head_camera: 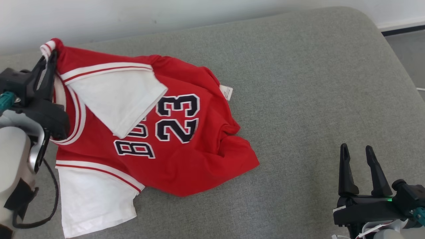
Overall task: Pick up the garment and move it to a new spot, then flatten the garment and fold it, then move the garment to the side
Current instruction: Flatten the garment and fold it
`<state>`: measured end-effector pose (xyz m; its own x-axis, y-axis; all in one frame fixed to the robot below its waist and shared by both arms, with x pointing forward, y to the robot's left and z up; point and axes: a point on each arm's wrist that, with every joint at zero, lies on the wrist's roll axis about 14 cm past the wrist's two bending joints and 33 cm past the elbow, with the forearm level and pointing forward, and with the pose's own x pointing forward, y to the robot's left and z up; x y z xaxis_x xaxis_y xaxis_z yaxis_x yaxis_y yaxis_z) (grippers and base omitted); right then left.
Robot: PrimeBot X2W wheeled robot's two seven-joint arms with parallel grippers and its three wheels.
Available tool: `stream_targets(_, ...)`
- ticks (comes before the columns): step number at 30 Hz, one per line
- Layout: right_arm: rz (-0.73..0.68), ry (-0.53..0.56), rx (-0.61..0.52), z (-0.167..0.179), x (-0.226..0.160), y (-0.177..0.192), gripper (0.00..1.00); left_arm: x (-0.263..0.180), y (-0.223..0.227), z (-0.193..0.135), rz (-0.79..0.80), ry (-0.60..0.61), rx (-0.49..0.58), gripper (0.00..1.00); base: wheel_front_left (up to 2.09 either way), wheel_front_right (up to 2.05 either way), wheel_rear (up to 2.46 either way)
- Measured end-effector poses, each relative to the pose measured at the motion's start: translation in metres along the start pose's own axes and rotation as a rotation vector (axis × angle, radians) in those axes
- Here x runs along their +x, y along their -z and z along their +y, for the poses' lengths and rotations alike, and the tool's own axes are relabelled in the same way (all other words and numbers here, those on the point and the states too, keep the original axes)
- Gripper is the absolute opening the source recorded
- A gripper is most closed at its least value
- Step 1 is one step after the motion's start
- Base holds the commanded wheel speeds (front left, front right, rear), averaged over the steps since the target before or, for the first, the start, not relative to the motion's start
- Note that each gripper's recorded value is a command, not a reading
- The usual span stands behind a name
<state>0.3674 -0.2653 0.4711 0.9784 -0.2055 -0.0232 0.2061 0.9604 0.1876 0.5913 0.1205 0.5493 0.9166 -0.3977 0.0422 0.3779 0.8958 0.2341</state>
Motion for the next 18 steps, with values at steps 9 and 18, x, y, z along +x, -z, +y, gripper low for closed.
stream_targets(9,0.019,-0.003,-0.008,0.002,0.006,0.007,1.00,-0.003,0.015,0.003,0.014,-0.032,-0.022,1.00,0.00,0.00,0.00)
stream_targets(18,-0.005,-0.041,0.005,0.014,0.004,0.000,1.00,-0.035,-0.025,0.017,-0.104,-0.105,-0.035,1.00,0.00,0.00,0.00)
